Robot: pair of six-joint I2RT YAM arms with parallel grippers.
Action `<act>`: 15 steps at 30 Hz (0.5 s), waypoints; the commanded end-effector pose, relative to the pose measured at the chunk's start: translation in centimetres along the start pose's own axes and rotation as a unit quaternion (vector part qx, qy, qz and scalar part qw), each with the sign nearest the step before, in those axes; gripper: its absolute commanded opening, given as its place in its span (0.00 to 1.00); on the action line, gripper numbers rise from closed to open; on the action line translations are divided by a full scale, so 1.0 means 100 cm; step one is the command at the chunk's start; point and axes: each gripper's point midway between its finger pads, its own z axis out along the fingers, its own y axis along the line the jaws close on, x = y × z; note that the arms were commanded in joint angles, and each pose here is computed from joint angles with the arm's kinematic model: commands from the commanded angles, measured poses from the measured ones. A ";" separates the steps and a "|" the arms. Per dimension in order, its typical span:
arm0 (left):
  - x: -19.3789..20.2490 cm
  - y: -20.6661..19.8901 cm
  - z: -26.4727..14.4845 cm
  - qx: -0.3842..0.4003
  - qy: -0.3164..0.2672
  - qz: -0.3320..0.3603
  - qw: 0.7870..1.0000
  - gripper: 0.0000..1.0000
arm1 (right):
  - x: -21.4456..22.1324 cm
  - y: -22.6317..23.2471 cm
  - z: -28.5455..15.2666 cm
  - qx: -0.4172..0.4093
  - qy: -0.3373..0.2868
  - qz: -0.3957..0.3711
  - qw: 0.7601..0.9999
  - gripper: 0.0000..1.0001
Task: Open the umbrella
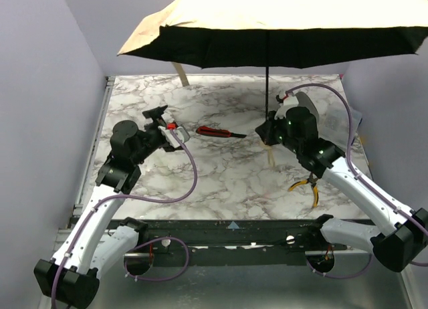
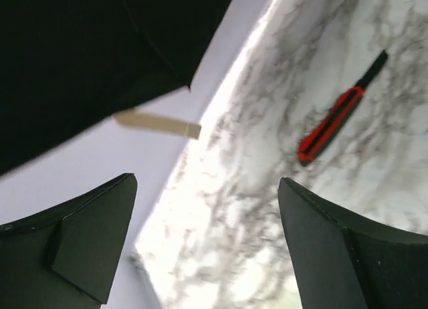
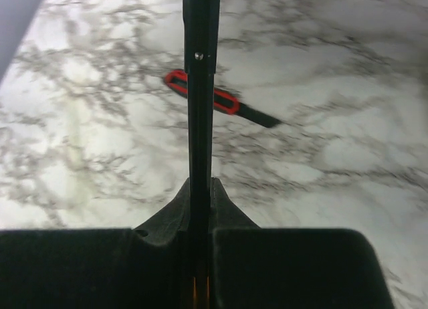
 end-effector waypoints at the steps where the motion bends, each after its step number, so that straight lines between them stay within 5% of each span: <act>1: 0.019 -0.030 -0.018 -0.003 0.036 -0.159 0.987 0.89 | -0.006 -0.044 -0.017 0.116 -0.042 -0.015 0.992 0.00; 15: 0.058 -0.071 -0.042 -0.011 0.100 -0.380 0.920 0.89 | 0.025 -0.062 0.004 0.126 -0.089 0.004 0.988 0.00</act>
